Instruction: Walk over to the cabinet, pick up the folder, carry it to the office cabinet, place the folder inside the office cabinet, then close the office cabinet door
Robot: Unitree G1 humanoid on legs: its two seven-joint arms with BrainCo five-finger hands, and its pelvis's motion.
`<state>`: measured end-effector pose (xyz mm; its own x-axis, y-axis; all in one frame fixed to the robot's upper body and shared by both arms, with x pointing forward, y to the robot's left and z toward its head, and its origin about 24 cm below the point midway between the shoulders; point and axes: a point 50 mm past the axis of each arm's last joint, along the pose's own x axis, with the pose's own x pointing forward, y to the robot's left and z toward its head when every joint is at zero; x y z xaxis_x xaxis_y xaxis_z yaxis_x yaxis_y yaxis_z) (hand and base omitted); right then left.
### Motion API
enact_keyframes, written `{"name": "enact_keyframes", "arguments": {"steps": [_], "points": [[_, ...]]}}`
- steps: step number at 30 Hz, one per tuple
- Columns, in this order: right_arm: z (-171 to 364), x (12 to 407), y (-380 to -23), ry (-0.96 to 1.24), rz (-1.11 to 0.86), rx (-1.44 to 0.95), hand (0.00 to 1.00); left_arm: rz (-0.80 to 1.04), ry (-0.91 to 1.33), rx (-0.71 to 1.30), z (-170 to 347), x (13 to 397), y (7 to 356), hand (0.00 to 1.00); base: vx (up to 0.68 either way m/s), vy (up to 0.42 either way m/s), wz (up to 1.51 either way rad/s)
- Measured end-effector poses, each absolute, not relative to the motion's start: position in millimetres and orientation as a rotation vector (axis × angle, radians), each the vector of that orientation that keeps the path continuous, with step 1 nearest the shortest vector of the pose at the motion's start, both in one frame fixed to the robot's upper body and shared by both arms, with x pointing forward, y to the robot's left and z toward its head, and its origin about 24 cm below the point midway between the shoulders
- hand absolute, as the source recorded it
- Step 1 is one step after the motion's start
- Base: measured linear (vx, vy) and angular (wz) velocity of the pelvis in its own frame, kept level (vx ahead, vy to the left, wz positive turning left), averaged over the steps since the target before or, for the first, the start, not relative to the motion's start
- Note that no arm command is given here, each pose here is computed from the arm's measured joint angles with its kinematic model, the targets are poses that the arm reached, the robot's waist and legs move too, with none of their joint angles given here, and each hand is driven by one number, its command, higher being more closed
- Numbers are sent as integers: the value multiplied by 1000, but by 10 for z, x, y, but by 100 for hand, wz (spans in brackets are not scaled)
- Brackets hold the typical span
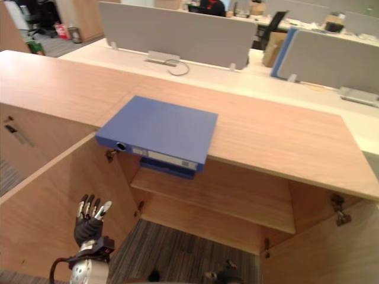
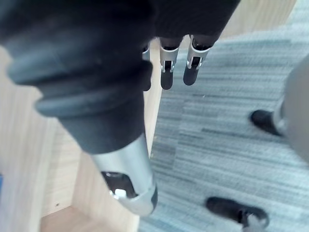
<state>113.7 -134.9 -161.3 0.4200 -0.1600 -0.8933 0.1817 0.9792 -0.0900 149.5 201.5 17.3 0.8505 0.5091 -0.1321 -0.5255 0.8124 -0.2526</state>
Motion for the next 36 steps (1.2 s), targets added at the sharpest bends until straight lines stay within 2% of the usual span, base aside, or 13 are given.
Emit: {"name": "enact_keyframes", "arguments": {"steps": [1,2,6,10,12,19,21,23,28,36], "points": [[-1609,1150,-1355,1112,-220,34,0,577,50,-251,202,1480,2050,0,-10,22,14],[-1609,1151,-1361,1109,-228,35,0,678,27,-151,274,1395,2179,0,-10,27,7],[-1643,1060,-1356,1146,-235,23,0,766,34,-9,305,1352,2210,0,-3,6,1],[-1644,1049,-1356,1146,-243,11,0,735,-81,153,552,1488,2013,0,-37,24,-2],[-1644,1045,-1360,1145,-249,4,0,741,-209,264,774,1556,1907,0,-36,8,-7],[-1653,1010,-1323,1147,-210,-28,0,684,-422,535,1058,1680,1756,0,-5,-12,-19],[-1668,978,-1329,1157,-190,-58,0,580,-563,754,1197,1795,1753,0,36,-47,-26],[-1670,987,-1352,1153,-184,-61,0,545,-595,874,1205,1900,1812,0,15,-23,-11],[-1667,1015,-1410,1143,-163,-59,0,496,-480,1193,1016,2062,2203,0,-6,-4,-26],[-1663,1026,-1563,1137,-173,-77,0,481,-407,1353,981,2148,2468,0,-12,2,-3]]}}
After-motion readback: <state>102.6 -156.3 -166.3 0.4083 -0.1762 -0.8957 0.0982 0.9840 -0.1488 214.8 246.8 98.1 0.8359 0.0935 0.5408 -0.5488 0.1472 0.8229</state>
